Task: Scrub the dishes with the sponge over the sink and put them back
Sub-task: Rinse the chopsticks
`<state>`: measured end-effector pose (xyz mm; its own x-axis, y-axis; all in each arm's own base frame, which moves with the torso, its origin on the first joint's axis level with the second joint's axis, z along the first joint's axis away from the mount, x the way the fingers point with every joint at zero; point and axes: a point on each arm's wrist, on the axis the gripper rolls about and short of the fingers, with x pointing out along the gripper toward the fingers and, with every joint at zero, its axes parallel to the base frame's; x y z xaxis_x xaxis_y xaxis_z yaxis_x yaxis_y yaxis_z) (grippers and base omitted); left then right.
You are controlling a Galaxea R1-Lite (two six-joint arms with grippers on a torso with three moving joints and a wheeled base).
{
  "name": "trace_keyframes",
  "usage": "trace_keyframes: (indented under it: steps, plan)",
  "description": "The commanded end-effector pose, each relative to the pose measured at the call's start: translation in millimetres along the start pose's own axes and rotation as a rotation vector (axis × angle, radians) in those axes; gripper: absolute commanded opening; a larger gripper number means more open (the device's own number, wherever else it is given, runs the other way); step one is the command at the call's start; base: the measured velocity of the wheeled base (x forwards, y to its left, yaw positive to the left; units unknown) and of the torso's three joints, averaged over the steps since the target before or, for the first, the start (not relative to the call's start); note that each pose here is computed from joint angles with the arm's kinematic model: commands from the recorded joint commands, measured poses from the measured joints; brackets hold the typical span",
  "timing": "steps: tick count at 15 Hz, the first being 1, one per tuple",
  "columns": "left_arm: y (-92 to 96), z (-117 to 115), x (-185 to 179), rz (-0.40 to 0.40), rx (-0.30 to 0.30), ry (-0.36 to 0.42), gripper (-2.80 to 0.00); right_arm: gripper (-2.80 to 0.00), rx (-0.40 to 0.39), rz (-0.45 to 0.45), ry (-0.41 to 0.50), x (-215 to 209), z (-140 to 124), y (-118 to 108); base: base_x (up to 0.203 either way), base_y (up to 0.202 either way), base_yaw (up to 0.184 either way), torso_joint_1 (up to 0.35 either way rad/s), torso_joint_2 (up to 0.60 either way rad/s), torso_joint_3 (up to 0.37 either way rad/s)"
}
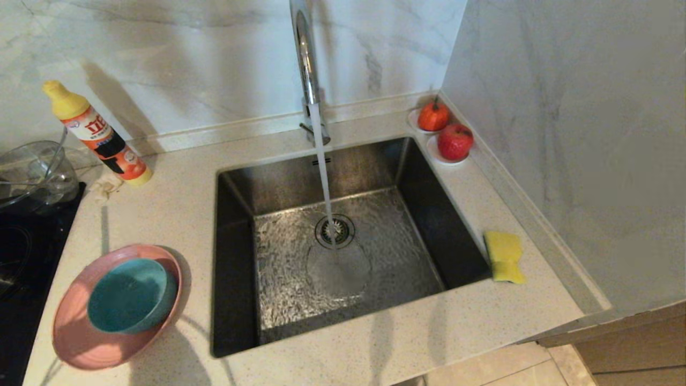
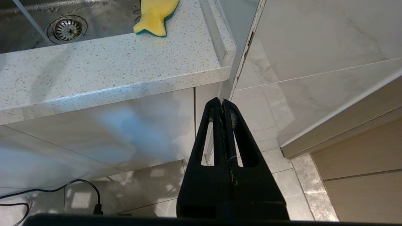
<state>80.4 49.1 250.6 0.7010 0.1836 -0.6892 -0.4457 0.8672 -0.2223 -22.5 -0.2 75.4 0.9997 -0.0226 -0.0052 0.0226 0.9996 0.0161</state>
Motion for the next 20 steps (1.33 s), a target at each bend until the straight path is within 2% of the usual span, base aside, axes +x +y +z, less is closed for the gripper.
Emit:
trace_keyframes:
  steps: [1, 3, 5, 7, 9, 11, 14, 16, 20]
  plan:
    - [-14.6, 12, -38, -0.123, 0.055, -0.164, -2.80, -2.80, -0.001, 0.001, 0.001, 0, 0, 0, 0.000, 0.000, 0.000, 0.000, 0.00, 0.000]
    - [-25.5, 25, -50, -0.303, 0.116, -0.186, -2.80, -2.80, 0.001, 0.000, 0.001, 0, 0, 0, 0.000, 0.000, 0.000, 0.000, 0.00, 0.000]
    - [-38.3, 42, -46, -0.423, 0.186, -0.138, -2.80, -2.80, -0.001, 0.000, -0.001, 0, 0, 0, 0.000, 0.000, 0.000, 0.000, 0.00, 0.000]
    - [-52.6, 65, -26, -0.494, 0.229, -0.064, -2.80, -2.80, 0.001, 0.001, 0.001, 0, 0, 0, 0.000, 0.000, 0.000, 0.000, 0.00, 0.000]
    - [-76.9, 81, -5, -0.565, 0.302, 0.007, -2.80, -2.80, 0.000, 0.000, 0.000, 0, 0, 0, 0.000, 0.000, 0.000, 0.000, 0.00, 0.000]
    - [-108.4, 86, 17, -0.577, 0.387, 0.065, -2.80, -2.80, 0.000, 0.001, 0.000, 0, 0, 0, 0.000, 0.000, 0.000, 0.000, 0.00, 0.000]
    - [-153.9, 80, 51, -0.583, 0.500, 0.109, -2.80, -2.80, 0.000, 0.000, 0.002, 0, 0, 0, 0.000, 0.000, 0.000, 0.000, 0.00, 0.000]
    - [-176.7, 71, 66, -0.590, 0.559, 0.131, -2.80, -2.80, 0.000, 0.000, 0.003, 0, 0, 0, 0.000, 0.000, 0.000, 0.000, 0.00, 0.000]
    - [-210.7, 42, 96, -0.522, 0.697, 0.197, -2.80, -2.80, 0.000, 0.000, 0.001, 0, 0, 0, 0.000, 0.000, 0.000, 0.000, 0.00, 0.000]
